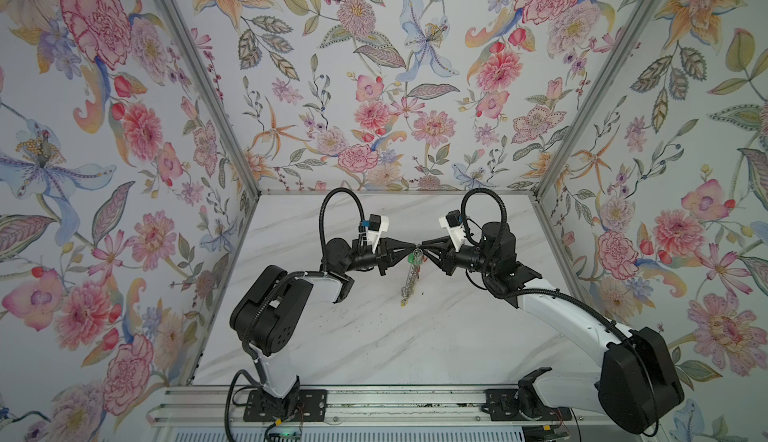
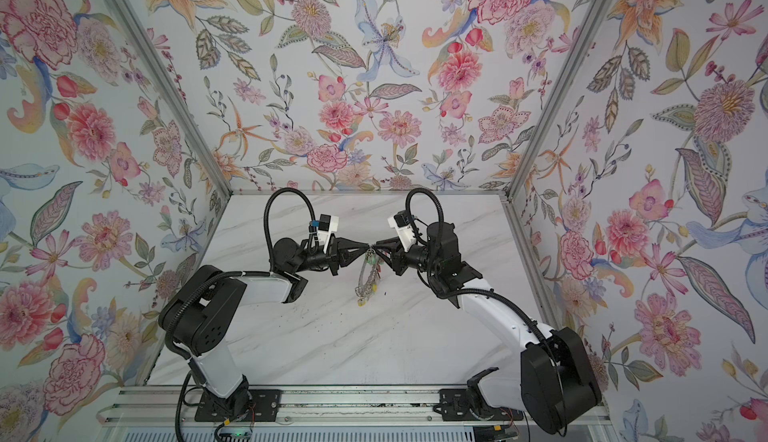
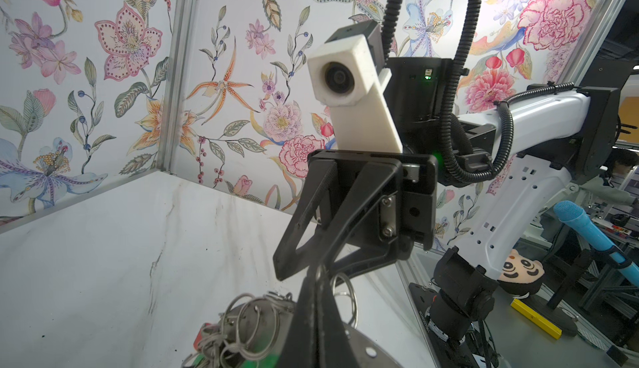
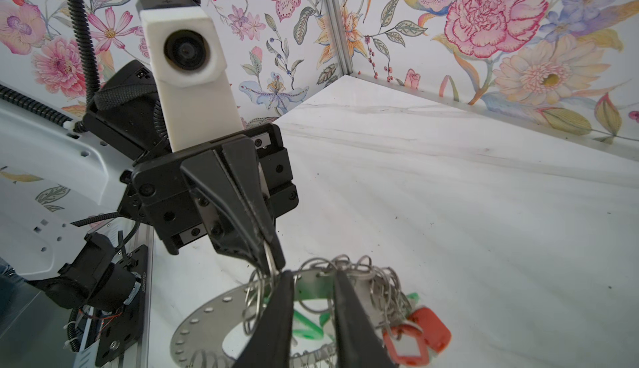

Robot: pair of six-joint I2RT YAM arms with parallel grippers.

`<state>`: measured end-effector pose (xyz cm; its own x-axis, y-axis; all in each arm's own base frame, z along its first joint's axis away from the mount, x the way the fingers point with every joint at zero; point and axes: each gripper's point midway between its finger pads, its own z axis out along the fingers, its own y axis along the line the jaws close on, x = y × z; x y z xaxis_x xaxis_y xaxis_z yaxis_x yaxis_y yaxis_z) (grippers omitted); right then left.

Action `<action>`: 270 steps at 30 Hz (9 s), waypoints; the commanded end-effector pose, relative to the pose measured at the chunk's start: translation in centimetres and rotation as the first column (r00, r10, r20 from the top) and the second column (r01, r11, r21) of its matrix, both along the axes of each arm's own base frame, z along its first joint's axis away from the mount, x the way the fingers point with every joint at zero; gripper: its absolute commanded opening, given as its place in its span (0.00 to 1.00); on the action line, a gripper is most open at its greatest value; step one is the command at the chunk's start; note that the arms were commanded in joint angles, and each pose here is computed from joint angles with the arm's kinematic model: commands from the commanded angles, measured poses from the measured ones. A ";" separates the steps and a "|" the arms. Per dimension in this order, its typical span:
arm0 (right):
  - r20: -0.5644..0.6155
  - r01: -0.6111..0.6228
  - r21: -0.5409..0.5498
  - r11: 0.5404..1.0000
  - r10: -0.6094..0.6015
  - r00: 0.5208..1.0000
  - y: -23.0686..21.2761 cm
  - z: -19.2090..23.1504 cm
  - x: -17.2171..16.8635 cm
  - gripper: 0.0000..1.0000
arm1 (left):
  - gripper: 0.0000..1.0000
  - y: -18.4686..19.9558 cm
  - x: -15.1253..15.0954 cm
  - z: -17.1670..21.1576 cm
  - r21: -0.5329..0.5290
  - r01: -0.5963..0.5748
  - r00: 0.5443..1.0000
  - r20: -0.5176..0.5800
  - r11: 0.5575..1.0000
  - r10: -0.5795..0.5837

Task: Remove the keys from the keyring

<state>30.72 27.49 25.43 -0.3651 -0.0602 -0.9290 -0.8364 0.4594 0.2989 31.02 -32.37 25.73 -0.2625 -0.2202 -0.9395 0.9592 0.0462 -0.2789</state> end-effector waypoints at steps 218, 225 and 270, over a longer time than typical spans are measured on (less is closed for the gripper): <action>0.029 -0.091 -0.166 0.982 0.097 0.995 4.3 -2.0 -0.7 0.00 | 0.00 -1.9 0.2 1.1 0.015 -0.161 0.979 0.130 0.987 0.158; -0.009 -0.007 -0.222 0.975 0.005 1.000 1.4 -3.6 0.1 0.00 | 0.00 1.9 2.2 1.5 0.026 -0.268 0.955 0.136 0.963 0.263; -0.230 0.557 -0.519 0.648 -0.734 0.639 -16.7 -15.6 10.2 0.37 | 0.53 21.8 10.2 -9.8 0.556 -0.794 0.425 0.216 0.248 0.879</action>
<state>40.59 11.60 7.61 -0.8095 0.0028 -0.5871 -0.1437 0.9687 0.2026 41.27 -12.02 14.74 -0.3809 0.1910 -0.9046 0.3057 0.9494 0.0718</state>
